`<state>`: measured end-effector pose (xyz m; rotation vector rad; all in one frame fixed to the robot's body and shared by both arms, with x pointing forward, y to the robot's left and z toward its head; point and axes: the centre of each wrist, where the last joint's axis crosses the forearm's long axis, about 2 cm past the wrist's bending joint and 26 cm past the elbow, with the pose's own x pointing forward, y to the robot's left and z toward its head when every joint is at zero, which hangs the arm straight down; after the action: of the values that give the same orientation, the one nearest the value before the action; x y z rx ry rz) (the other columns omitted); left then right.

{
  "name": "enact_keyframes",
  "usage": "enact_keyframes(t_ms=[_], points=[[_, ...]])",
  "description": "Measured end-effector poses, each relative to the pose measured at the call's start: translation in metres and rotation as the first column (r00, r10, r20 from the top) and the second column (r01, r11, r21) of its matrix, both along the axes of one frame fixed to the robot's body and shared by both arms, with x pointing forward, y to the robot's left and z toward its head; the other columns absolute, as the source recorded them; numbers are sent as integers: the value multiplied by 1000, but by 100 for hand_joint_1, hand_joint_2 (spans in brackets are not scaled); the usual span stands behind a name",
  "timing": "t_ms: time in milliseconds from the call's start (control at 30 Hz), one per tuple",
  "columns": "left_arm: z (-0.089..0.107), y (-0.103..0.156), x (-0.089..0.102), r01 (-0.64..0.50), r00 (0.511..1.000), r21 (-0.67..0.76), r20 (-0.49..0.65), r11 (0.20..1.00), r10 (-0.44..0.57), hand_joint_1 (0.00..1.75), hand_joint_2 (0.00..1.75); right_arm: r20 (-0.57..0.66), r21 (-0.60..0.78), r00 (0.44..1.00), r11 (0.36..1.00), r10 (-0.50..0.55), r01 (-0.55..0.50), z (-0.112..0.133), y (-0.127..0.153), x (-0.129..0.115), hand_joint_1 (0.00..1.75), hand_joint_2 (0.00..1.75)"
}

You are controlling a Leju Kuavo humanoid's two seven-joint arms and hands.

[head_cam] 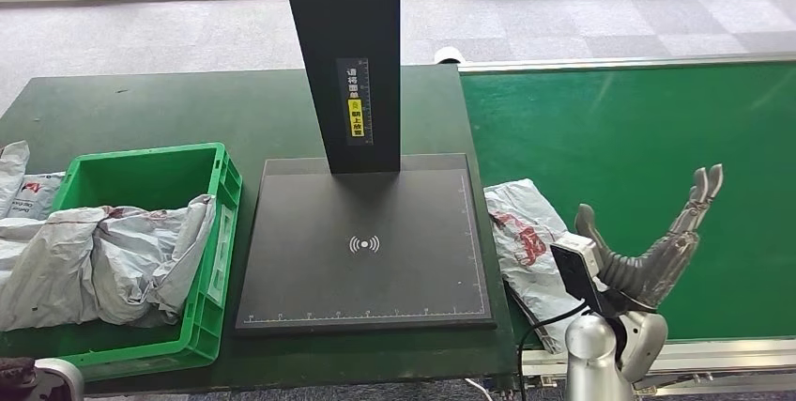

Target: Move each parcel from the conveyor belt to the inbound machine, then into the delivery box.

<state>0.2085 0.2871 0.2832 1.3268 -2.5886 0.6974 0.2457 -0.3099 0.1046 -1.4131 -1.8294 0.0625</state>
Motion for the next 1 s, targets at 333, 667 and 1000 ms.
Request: enact_keyframes(t_ms=[333, 667, 1000], points=[[-2, -31, -1, 155, 988, -16, -1, 988, -155, 0, 175, -211, -102, 973, 993, -88, 68, -11, -5, 5, 0, 175], [-16, -71, 9, 339, 938, -48, -58, 940, -341, 0, 175, -452, -75, 877, 987, -163, 144, -44, -5, 16, 0, 175], [-76, -154, 29, 653, 685, -208, -246, 728, -685, 0, 175, -772, 97, 634, 977, -48, 191, -98, 3, 29, 0, 175]])
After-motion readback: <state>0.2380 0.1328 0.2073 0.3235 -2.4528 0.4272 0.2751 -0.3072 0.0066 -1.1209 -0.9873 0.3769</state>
